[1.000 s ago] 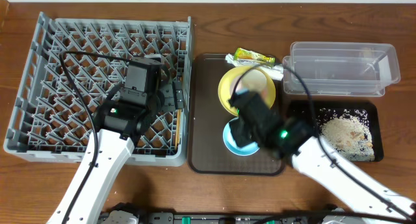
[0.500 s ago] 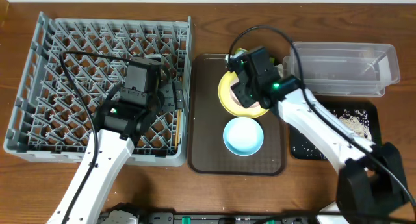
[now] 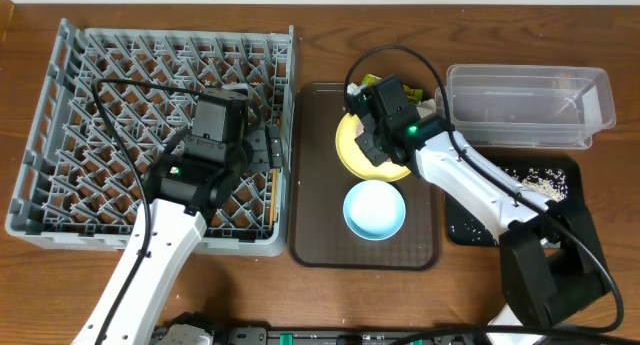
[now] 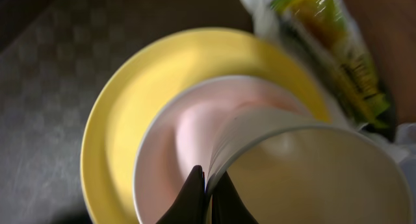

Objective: Sort waste into correct bins and load items into the dishwasher
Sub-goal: 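Grasp the white cup on the yellow plate with the right gripper, then lift the white cup and hand it to the left gripper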

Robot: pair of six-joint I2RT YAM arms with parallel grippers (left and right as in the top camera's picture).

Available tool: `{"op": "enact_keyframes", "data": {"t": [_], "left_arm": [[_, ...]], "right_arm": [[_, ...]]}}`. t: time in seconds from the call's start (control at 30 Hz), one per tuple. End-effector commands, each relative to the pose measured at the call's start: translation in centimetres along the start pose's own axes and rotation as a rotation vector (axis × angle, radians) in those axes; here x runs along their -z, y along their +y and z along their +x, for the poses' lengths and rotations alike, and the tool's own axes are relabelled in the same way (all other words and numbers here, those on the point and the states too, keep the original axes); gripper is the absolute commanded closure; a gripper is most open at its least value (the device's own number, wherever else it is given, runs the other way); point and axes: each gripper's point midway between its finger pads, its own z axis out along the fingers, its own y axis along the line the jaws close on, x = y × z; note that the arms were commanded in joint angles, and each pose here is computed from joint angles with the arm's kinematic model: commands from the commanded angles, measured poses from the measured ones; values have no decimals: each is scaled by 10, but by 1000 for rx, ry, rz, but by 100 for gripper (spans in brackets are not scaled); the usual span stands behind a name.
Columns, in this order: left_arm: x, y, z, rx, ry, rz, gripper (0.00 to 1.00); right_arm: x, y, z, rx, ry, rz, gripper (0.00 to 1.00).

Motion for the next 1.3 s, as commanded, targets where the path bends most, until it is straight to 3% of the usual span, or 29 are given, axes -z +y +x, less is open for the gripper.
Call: {"op": "enact_keyframes", "data": {"t": [0.0, 0.2, 0.3, 0.47, 0.57, 0.7, 0.87, 1.13, 1.27], "left_arm": [[0, 2, -3, 1, -3, -7, 11], [0, 2, -3, 1, -3, -7, 11], [0, 2, -3, 1, -3, -7, 11], [1, -4, -12, 71, -40, 20, 11], [13, -40, -17, 101, -41, 227, 11], [74, -119, -34, -26, -96, 753, 11], [142, -153, -47, -84, -98, 1172, 11], [154, -158, -39, -140, -80, 1242, 11], [154, -158, -40, -143, -83, 1242, 11]], "right_arm": [[38, -13, -37, -7, -126, 32, 99], [161, -21, -85, -57, -425, -82, 99], [219, -36, -75, -116, -523, -187, 99], [263, -57, -50, -194, -609, -422, 99], [273, -68, -39, -222, -652, -575, 99], [286, -64, -38, -175, -738, -799, 99], [296, -41, -41, -48, -837, -1065, 99], [298, 17, -65, 191, -865, -1172, 99], [305, 29, -73, 221, -859, -1207, 99]]}}
